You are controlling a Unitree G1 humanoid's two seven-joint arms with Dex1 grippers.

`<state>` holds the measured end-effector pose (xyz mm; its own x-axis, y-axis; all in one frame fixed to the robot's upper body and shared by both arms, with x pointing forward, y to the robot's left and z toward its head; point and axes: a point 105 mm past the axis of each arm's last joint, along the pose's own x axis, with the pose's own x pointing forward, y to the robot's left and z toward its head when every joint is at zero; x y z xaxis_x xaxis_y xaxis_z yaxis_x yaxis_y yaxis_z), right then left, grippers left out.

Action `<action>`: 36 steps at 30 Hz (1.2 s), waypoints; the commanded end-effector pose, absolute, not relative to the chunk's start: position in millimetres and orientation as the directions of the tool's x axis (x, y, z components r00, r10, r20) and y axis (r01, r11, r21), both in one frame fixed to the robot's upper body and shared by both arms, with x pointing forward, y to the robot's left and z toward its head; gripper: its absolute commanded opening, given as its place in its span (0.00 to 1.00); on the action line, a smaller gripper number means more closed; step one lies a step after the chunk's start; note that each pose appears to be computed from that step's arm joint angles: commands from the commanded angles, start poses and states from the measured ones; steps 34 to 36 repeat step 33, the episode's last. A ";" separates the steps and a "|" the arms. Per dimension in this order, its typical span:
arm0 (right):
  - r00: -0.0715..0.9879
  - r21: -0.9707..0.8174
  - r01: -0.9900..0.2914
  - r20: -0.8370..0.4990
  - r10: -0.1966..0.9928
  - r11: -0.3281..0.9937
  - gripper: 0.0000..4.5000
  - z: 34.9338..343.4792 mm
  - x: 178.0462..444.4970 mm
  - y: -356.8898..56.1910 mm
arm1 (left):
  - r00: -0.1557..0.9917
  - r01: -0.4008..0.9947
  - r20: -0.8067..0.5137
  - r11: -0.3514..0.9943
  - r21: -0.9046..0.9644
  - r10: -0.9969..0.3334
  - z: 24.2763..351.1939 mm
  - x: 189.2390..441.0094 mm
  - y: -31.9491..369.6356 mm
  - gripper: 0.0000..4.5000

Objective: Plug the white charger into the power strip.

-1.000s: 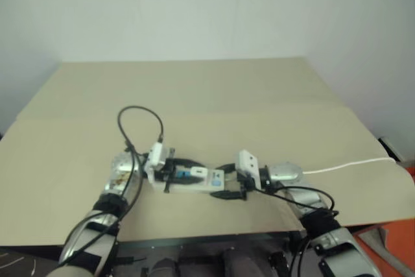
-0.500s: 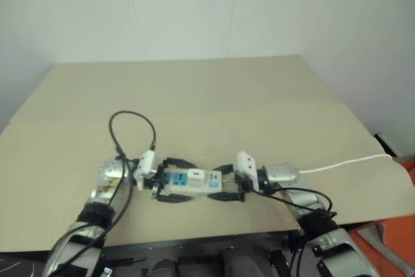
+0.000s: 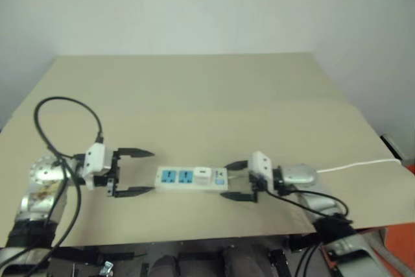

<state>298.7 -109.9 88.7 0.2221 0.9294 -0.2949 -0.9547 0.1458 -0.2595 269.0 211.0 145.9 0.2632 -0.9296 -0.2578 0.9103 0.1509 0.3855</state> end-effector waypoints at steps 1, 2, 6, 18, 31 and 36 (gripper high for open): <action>0.242 -0.311 -0.935 -0.198 0.950 0.173 0.99 141.4 282.4 -146.4 | 0.341 0.874 -0.265 0.200 0.444 -0.902 161.6 263.5 223.8 1.00; 0.254 -0.317 -0.930 -0.194 0.947 0.185 0.99 147.9 278.5 -155.0 | 0.361 0.868 -0.264 0.218 0.446 -0.895 161.7 262.8 226.2 1.00; 0.329 -0.356 -0.909 -0.290 0.899 0.217 0.99 160.9 255.9 -198.8 | 0.432 0.843 -0.285 0.270 0.466 -0.856 162.9 255.5 242.9 1.00; 0.446 -0.347 -0.875 -0.306 0.841 0.338 0.99 168.0 223.9 -221.6 | 0.510 0.808 -0.294 0.332 0.487 -0.808 172.2 248.3 258.3 1.00; 0.488 -0.359 -0.852 -0.282 0.826 0.381 0.99 166.7 222.7 -221.1 | 0.532 0.796 -0.277 0.363 0.484 -0.800 174.5 259.4 250.4 1.00; 0.490 -0.367 -0.850 -0.292 0.822 0.377 0.99 164.1 222.2 -220.9 | 0.532 0.795 -0.269 0.363 0.487 -0.803 174.1 259.4 248.9 1.00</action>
